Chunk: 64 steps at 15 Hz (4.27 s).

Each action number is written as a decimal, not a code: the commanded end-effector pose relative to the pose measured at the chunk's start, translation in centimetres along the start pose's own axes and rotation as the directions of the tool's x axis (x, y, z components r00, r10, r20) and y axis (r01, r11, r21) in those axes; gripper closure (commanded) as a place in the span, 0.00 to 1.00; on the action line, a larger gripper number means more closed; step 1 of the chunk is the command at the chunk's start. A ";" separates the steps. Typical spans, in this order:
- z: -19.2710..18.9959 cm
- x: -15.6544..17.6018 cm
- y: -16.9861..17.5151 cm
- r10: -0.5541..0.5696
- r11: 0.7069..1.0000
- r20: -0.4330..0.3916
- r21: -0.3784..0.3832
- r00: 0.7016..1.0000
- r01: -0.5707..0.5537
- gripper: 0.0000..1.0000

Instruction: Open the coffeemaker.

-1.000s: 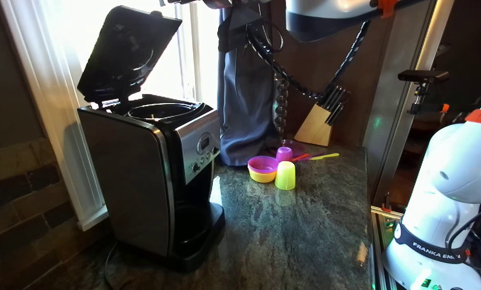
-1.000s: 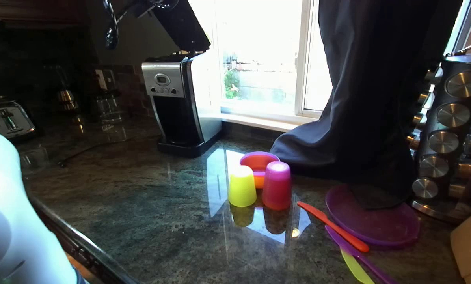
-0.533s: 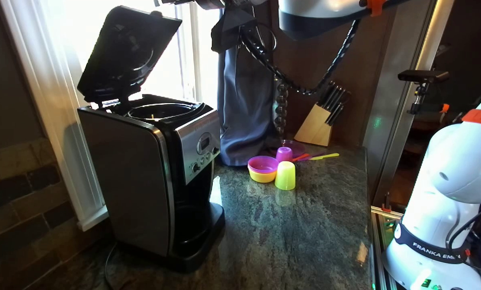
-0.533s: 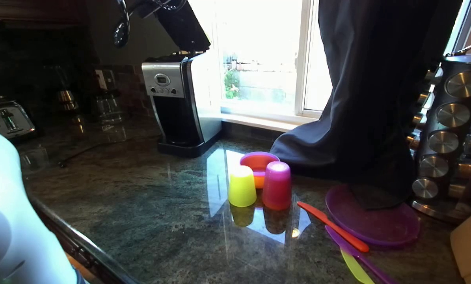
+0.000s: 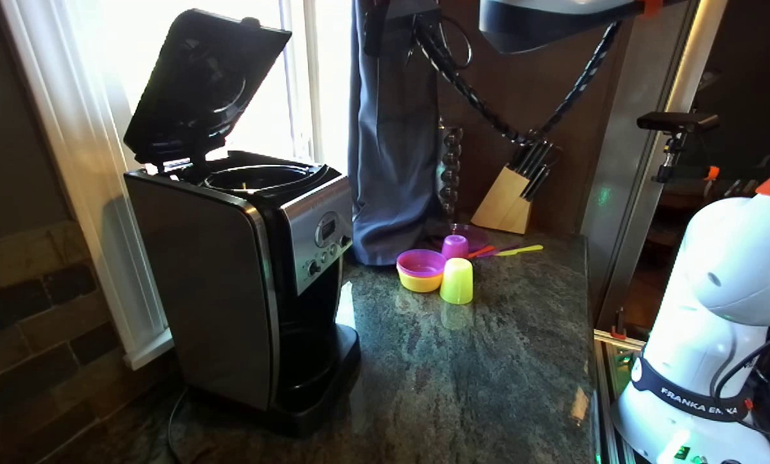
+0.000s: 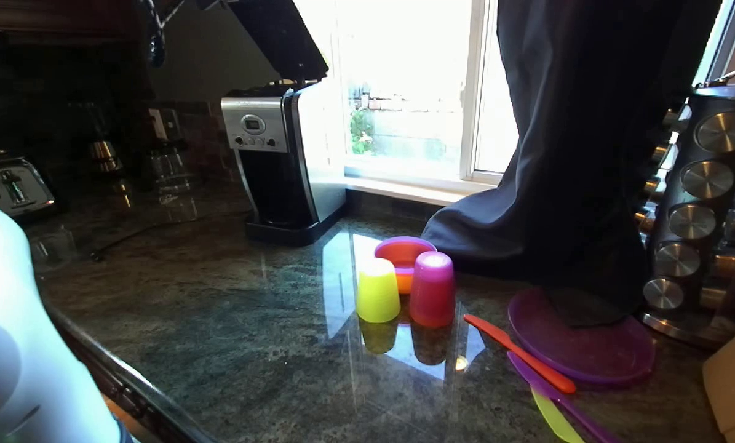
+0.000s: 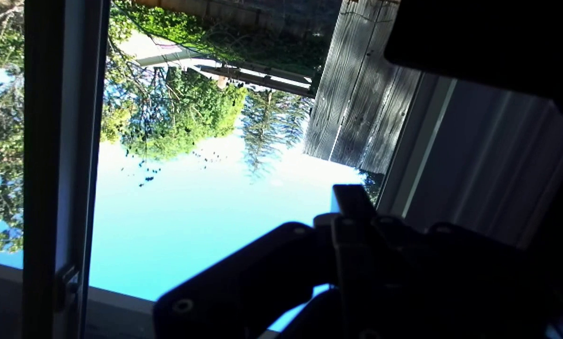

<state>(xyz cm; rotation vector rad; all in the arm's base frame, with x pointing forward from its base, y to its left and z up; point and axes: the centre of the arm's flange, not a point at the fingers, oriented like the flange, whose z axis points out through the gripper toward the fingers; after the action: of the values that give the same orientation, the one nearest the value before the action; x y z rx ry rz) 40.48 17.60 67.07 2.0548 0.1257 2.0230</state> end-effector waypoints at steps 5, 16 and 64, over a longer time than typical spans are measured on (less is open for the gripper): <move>-10.1 0.1 2.5 -0.030 0.997 0.007 -0.066 1.000 0.030 1.00; -10.6 -3.8 5.0 -0.008 0.990 0.308 0.137 0.951 -0.035 1.00; 6.0 -2.2 0.0 0.289 0.936 0.159 0.158 0.944 -0.313 1.00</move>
<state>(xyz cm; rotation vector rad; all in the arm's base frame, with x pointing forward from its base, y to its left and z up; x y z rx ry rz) 45.27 15.77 65.20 2.4814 -0.0180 2.0462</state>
